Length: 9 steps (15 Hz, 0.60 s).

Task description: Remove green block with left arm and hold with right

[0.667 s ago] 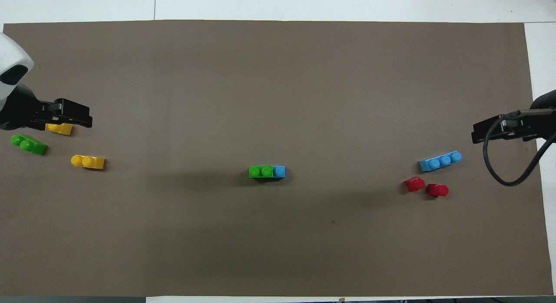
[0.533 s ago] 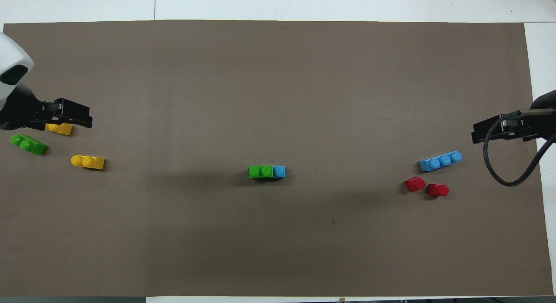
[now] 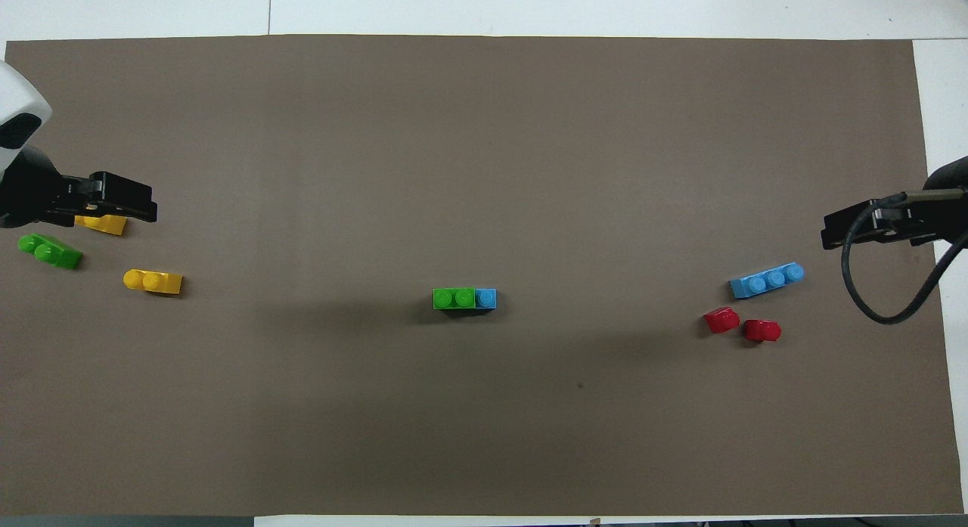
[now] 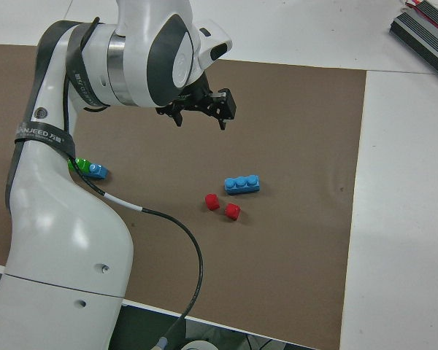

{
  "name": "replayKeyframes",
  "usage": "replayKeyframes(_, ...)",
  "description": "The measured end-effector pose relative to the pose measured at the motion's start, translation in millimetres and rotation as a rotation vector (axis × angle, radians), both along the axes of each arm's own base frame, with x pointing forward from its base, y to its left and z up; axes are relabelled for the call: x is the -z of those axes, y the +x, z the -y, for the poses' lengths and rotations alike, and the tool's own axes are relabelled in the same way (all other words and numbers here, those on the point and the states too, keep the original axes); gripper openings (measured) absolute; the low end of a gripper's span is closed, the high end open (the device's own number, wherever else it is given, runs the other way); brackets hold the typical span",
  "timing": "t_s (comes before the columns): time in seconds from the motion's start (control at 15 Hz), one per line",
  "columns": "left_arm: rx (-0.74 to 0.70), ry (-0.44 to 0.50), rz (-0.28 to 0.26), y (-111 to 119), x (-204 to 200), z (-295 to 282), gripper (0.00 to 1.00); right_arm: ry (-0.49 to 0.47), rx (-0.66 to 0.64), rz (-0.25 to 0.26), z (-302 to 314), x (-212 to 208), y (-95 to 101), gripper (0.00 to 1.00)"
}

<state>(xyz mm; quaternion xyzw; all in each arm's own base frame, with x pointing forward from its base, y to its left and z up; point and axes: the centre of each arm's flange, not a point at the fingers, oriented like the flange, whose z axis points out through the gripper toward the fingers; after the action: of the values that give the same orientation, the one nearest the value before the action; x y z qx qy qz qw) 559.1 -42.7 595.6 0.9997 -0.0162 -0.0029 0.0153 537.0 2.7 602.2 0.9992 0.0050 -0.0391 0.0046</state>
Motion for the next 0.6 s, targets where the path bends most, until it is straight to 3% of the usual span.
replayKeyframes(0.47, 0.001, -0.002, 0.024, -11.5, -19.4, -0.3, 1.00, 0.000, 0.003, 0.003, 0.1, 0.0, 0.4, 1.00)
replayKeyframes(0.6, 0.001, -0.002, 0.024, -14.6, -22.9, -0.5, 1.00, -0.004, 0.054, 0.011, -1.1, 1.0, 1.4, 1.00)
